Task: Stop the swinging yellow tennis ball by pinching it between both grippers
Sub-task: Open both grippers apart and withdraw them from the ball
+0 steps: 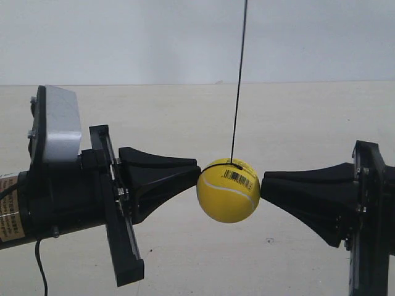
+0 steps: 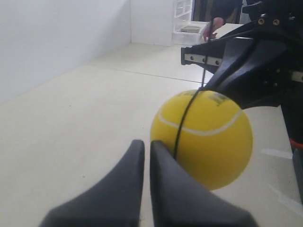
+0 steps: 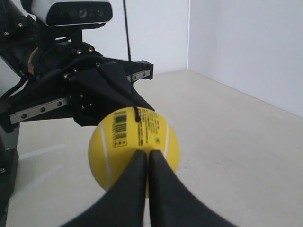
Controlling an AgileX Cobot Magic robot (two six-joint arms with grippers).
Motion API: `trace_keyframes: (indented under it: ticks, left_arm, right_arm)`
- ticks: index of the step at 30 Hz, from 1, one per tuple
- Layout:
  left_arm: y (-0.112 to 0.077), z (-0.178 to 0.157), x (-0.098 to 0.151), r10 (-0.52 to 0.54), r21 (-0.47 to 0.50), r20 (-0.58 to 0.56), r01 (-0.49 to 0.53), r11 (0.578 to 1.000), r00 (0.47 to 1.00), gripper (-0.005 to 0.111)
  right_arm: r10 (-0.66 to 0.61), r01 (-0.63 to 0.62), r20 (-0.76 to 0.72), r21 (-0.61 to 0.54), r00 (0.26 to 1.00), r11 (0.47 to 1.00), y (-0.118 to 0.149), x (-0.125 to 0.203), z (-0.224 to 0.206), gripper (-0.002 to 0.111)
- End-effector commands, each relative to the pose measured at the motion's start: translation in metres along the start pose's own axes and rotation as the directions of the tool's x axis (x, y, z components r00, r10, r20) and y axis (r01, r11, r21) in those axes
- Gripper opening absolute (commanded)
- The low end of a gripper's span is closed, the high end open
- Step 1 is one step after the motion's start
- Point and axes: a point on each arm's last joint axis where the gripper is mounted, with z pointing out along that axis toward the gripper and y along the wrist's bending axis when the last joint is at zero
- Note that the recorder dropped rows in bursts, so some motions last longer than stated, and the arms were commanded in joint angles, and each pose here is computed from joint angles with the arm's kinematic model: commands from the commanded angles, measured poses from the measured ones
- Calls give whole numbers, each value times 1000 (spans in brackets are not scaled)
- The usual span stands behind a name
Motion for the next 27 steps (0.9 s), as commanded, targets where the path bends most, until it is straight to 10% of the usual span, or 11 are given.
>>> trace_keyframes:
  ticks: [1,27]
  left_arm:
    - [-2,1,1,1,13,5,-1,1000,1000,5]
    - [-5,-40,-19,73,-175,-84,-87,981,994,5]
  right_arm:
    - [-1,1,7,-11,1000,1000,1,-1,0,0]
    - [-43,42,5,138,999,990,-3,-11,-7,0]
